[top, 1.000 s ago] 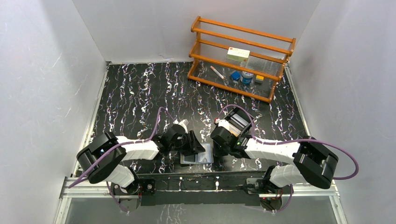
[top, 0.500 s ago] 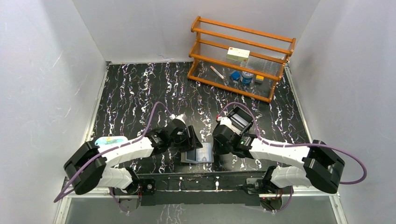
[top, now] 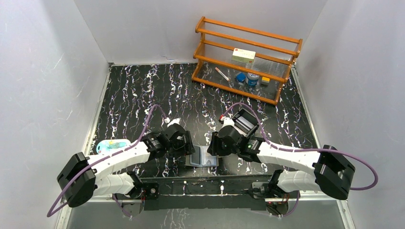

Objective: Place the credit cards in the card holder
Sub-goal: Insert the credit card into the card holder, then turn over the card slot in the card holder.

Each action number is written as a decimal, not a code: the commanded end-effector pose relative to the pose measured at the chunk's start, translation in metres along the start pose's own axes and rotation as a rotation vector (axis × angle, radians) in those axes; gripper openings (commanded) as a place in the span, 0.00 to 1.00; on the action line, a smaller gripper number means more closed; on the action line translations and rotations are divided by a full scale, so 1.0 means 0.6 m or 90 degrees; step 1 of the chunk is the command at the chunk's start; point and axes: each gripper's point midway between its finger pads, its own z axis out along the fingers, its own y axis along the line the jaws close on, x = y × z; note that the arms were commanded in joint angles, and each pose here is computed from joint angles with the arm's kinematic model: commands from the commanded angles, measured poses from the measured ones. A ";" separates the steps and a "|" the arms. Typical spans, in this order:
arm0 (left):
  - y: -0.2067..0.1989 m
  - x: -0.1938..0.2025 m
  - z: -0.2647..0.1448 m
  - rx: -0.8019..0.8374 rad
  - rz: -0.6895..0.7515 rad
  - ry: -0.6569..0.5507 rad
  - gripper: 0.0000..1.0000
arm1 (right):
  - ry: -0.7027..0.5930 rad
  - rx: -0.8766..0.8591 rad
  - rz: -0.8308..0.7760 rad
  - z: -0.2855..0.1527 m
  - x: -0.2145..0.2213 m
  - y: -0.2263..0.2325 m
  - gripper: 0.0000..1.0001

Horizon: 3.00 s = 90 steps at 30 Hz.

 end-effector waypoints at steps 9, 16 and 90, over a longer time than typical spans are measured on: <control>0.029 0.020 0.025 -0.008 0.030 0.015 0.58 | 0.006 -0.035 0.040 0.029 0.003 -0.004 0.52; 0.034 0.031 0.036 -0.003 0.027 0.028 0.34 | 0.020 -0.048 0.070 0.039 0.014 -0.007 0.53; -0.014 -0.027 -0.042 0.069 0.019 -0.057 0.49 | -0.036 0.319 -0.357 -0.072 -0.252 -0.187 0.60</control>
